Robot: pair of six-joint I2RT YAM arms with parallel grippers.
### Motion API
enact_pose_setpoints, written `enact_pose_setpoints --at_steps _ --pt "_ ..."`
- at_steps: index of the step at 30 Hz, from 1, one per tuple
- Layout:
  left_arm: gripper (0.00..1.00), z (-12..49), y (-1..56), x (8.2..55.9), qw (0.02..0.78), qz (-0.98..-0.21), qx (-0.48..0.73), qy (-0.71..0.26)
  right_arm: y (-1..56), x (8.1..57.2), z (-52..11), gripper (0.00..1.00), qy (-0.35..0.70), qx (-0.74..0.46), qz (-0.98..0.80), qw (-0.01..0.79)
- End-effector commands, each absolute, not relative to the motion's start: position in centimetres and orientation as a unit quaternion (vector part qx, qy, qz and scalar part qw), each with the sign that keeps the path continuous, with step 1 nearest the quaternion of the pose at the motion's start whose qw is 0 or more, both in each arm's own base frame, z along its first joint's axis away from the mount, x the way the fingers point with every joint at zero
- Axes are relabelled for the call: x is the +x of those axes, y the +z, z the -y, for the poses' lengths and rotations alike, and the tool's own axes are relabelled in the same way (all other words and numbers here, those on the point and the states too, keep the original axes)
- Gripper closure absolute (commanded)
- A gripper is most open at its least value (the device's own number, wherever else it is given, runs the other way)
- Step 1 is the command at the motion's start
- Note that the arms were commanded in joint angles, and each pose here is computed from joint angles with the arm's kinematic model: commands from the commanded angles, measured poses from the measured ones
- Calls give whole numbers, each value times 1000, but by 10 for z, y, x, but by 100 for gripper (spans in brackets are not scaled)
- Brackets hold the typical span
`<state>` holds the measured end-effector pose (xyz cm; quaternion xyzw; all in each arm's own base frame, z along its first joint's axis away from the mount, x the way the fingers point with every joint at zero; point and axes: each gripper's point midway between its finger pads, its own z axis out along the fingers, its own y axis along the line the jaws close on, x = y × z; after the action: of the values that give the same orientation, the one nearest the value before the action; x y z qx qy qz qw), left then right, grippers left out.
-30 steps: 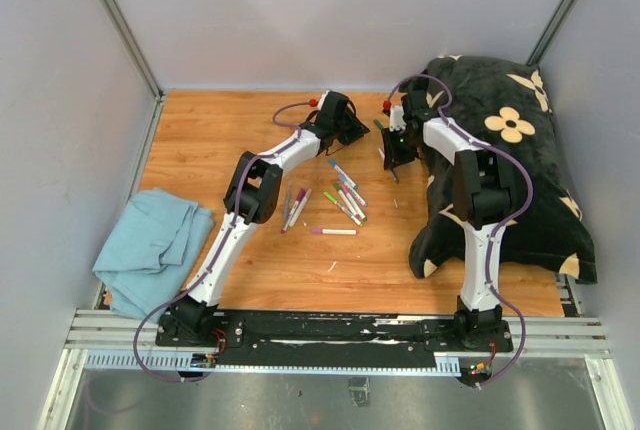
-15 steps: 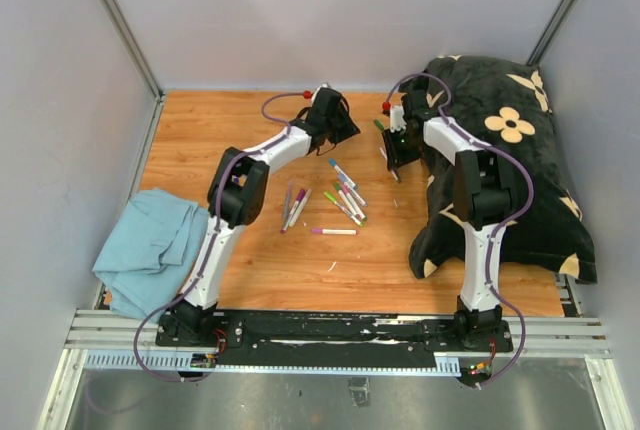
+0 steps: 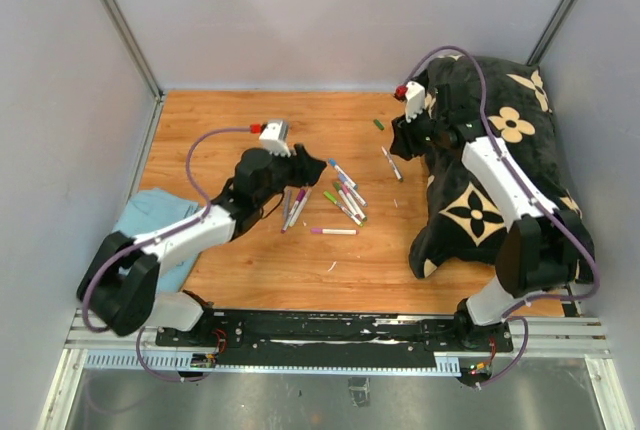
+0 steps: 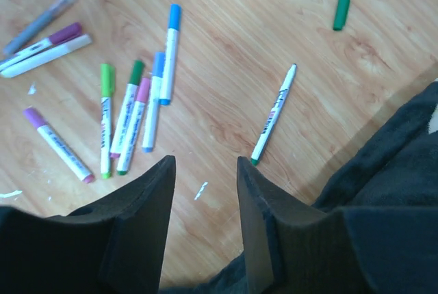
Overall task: Open the pen caps
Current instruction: Place the pen cap at the center of the board, then pick up the pen from the center of the board.
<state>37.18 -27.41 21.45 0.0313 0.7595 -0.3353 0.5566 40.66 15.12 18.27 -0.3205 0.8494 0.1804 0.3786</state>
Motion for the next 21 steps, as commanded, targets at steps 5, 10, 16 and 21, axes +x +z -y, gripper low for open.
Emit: enact_pose_setpoints --at_steps 5,10,16,21 --pt "12 207 202 280 619 -708 68 -333 240 364 -193 11 228 -443 -703 508" --pt "1 182 205 235 636 -672 46 -377 231 345 -219 2 315 -474 -687 451" --pt "1 160 196 215 631 -681 14 -371 203 368 -230 2 269 -501 -707 421" --pt "1 150 212 209 640 -673 -1 -371 171 389 -234 2 219 -514 -746 364"
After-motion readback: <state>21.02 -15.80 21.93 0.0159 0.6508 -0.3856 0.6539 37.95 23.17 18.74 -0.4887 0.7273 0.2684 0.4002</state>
